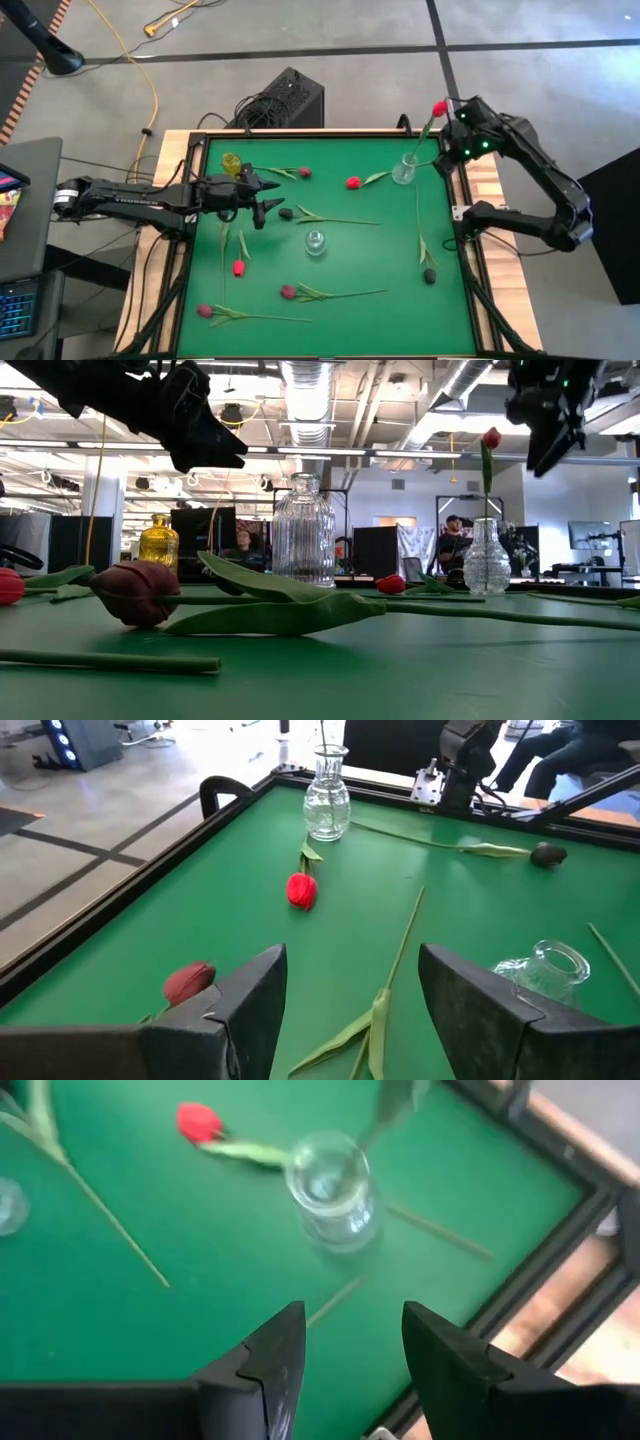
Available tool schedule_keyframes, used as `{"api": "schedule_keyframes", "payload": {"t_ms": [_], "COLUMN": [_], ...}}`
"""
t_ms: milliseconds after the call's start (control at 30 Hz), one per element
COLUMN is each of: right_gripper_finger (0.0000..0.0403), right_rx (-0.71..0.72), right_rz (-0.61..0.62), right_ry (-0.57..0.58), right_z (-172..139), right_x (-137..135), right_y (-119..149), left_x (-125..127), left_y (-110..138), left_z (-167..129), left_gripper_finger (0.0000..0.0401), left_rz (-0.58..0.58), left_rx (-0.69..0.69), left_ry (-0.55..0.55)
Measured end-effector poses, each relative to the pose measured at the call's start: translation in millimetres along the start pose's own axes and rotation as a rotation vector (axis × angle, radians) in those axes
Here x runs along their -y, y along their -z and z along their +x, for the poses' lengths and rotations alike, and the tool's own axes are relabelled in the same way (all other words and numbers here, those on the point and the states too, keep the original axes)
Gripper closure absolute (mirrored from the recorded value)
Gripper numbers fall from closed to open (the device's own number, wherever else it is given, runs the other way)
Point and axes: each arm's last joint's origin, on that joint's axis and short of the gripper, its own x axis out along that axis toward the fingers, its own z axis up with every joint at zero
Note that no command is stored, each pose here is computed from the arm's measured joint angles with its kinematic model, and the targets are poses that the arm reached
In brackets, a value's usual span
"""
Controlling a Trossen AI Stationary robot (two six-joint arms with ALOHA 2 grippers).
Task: Sort flowers into vase by color
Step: Put the top red tulip into the right transparent vase
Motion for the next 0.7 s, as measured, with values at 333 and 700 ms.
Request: {"api": "schedule_keyframes", "payload": {"t_ms": [333,700], "right_gripper_finger": [0.0210,0.0210], "right_rx": [0.313,0.728], "right_rz": [-0.101,-0.075], "right_ry": [-0.075,-0.086], "right_z": [-59,-64], "right_x": [-28,-33], "right_y": [-26,-101], "left_x": [0,-1], "left_y": [0,0], "left_z": [0,0], "left_gripper_finger": [0.0186,0.0186], "left_rz": [0.016,0.019], "left_rx": [0.002,0.002], "left_ry": [-0.017,-0.019]}}
